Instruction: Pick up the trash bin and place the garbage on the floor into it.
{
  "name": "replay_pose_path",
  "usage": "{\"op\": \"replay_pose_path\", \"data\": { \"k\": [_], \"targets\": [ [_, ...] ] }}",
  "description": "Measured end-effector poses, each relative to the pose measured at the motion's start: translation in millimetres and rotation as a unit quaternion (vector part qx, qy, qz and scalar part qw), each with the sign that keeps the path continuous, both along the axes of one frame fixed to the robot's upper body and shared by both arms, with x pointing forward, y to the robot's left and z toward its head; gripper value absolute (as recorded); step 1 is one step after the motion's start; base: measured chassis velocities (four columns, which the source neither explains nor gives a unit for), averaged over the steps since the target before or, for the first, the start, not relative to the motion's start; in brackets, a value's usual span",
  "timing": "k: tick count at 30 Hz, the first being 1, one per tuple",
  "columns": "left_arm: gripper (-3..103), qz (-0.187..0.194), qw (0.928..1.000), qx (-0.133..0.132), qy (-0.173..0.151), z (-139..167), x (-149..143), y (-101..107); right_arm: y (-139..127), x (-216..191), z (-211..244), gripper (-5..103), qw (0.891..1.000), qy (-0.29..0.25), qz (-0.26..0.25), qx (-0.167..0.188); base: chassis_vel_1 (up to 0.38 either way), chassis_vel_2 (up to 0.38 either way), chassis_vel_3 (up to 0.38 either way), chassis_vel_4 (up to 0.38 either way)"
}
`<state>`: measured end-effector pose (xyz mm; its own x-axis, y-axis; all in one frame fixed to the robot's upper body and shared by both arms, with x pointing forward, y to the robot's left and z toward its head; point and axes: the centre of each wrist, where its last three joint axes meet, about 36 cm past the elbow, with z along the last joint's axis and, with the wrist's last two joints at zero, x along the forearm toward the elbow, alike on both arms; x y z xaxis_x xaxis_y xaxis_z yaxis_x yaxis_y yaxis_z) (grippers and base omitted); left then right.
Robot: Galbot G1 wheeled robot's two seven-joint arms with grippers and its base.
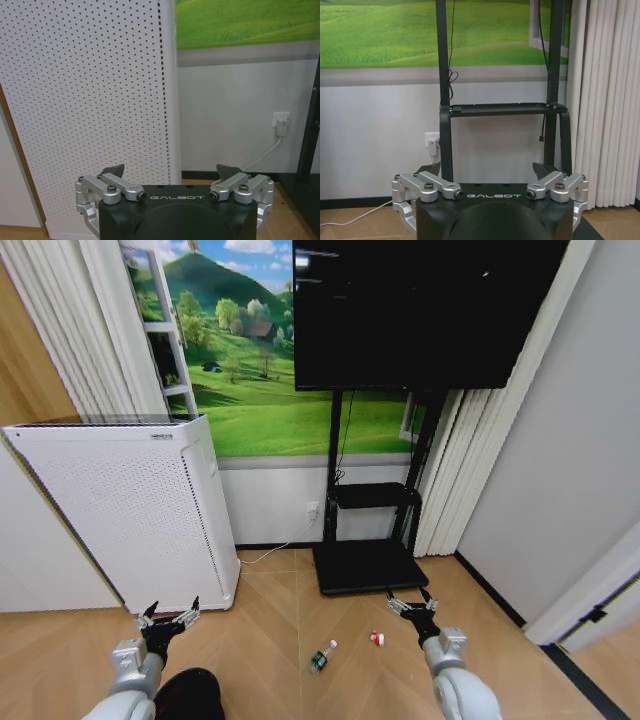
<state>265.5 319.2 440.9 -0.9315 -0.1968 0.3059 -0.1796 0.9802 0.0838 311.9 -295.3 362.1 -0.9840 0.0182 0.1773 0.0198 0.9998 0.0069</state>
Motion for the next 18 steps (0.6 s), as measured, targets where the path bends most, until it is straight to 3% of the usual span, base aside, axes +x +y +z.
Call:
{"op": "replay_pose_path", "data": {
  "k": [4, 11, 18],
  "targets": [
    [100, -0.002, 1.0000, -0.002, 0.000, -1.7, 0.2, 0.7, 0.1, 1.4, -0.1, 100, 1.000, -0.008, -0.001, 0.004, 0.000, 0.000, 0.000, 0.000],
    [100, -0.020, 0.9996, -0.013, -0.018, -4.4, 1.8, 2.4, -1.0, 7.7, -9.6, 100, 0.997, -0.077, 0.013, 0.009, 0.000, 0.000, 0.000, 0.000],
    [100, -0.029, 0.9954, -0.009, -0.091, -19.1, 10.4, 5.7, 1.1, 12.9, -18.7, 100, 0.992, -0.127, -0.001, -0.008, 0.000, 0.000, 0.000, 0.000]
  ]
}}
